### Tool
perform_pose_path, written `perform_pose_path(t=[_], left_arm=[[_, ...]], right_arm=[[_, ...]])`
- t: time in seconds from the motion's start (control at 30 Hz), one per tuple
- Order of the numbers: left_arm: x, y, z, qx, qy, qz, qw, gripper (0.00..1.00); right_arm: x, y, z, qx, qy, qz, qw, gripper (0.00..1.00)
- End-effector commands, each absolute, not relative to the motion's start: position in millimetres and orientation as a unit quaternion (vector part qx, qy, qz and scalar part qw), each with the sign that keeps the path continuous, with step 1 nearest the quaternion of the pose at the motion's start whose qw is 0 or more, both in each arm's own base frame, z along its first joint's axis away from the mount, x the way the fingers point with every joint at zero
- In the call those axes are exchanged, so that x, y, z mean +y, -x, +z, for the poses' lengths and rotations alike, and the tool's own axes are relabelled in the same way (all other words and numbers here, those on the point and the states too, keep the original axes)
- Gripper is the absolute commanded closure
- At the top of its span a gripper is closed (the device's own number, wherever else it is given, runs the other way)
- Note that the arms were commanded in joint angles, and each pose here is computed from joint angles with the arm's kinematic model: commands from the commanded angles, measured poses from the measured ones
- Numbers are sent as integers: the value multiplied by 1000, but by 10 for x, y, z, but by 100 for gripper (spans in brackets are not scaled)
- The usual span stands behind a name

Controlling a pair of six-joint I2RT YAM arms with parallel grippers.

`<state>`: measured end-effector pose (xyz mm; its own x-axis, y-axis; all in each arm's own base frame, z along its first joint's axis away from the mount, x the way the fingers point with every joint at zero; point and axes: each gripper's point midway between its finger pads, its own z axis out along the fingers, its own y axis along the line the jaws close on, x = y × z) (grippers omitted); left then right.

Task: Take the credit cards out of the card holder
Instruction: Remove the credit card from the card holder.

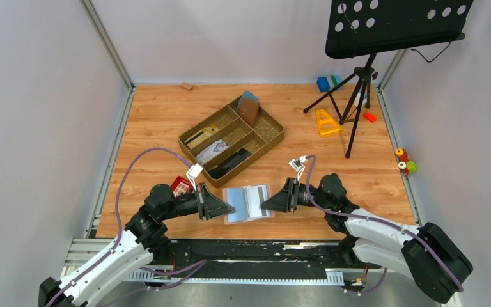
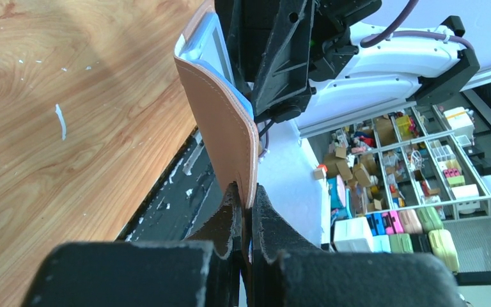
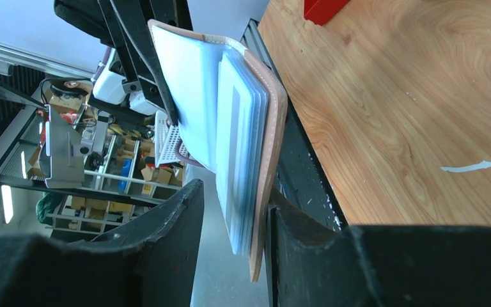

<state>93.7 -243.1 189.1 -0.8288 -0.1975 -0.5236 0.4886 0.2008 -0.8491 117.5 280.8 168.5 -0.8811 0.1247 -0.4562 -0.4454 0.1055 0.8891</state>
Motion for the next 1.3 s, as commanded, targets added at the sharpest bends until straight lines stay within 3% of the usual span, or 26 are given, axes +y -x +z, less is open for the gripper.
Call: perform_pose_path(t=[0.0, 0.17, 0.3, 0.4, 0.53, 0.6, 0.77, 0.93, 1.07, 1.27], left_arm=[[-2433, -959, 2110, 702, -118, -632, 306, 100], [-2457, -990, 2111, 707, -131, -622, 309, 100], [-2369, -1158, 1775, 764, -110, -550, 318, 85], [-2259, -1268, 1477, 800, -90, -496, 324, 81], [-1857, -1439, 1016, 877, -20, -355, 322, 34], [-1649, -1521, 933, 896, -4, -291, 336, 27], [-1851, -1504, 1151, 868, -37, -352, 348, 28], [-2248, -1328, 1629, 795, -116, -481, 350, 46], [-2407, -1245, 1806, 768, -145, -528, 333, 62], [-2603, -1274, 1885, 747, -143, -572, 306, 68]], right_arm=[[2873, -1146, 1835, 689, 135, 677, 223, 63], [2895, -1163, 1813, 691, 132, 676, 220, 77], [2881, -1272, 1741, 713, 124, 647, 242, 99], [2836, -1377, 1650, 738, 106, 613, 261, 100], [2767, -1474, 1576, 762, 100, 573, 284, 100], [2738, -1516, 1523, 776, 96, 554, 287, 100], [2702, -1589, 1355, 800, 75, 524, 281, 100], [2772, -1595, 1386, 791, 84, 539, 277, 100], [2846, -1558, 1502, 775, 104, 562, 270, 100], [2918, -1457, 1694, 743, 133, 602, 263, 100]])
